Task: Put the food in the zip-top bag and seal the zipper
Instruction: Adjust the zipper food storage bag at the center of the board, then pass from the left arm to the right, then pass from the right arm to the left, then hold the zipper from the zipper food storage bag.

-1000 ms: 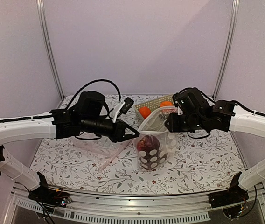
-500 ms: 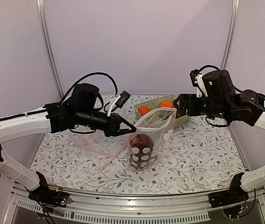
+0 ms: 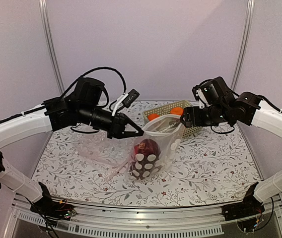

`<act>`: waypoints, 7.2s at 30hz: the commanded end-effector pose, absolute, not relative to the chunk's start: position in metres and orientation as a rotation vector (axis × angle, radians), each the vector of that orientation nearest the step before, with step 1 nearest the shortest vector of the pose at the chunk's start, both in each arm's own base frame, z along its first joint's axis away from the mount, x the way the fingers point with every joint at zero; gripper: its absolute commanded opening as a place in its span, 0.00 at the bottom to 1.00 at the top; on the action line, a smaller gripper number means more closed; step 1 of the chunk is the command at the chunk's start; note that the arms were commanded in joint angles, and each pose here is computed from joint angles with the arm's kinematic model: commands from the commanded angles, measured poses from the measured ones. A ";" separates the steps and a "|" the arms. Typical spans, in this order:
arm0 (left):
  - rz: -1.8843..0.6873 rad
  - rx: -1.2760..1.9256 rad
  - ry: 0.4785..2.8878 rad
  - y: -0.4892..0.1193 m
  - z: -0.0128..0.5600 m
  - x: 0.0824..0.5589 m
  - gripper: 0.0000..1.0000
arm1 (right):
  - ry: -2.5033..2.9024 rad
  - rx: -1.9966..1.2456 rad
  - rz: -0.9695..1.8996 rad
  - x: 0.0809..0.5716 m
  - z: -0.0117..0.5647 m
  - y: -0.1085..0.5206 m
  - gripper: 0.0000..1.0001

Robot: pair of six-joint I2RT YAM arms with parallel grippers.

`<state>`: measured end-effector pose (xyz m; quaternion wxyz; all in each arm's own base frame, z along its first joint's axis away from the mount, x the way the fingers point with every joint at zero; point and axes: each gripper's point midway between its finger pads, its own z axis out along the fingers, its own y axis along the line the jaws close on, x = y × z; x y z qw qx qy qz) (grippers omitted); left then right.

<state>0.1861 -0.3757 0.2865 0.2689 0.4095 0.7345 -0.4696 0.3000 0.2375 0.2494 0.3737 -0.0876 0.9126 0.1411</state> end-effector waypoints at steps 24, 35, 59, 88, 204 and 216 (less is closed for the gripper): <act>-1.178 1.316 1.925 -0.387 0.285 0.192 0.00 | 2.115 -0.555 0.804 0.251 0.310 0.276 0.84; -1.246 1.309 1.912 -0.376 0.281 0.185 0.00 | 2.015 -0.950 1.002 0.192 0.313 0.343 0.74; -1.245 1.202 1.956 -0.370 0.280 0.193 0.34 | 2.008 -1.110 1.102 0.179 0.283 0.402 0.00; -1.377 1.018 1.877 -0.361 0.276 0.203 0.34 | 2.000 -1.084 1.170 0.177 0.284 0.407 0.00; -1.331 1.244 1.852 -0.349 0.265 0.189 0.00 | 1.956 -1.201 1.129 0.190 0.297 0.435 0.36; -1.328 1.224 1.853 -0.348 0.266 0.193 0.00 | 1.995 -1.208 1.111 0.191 0.285 0.434 0.29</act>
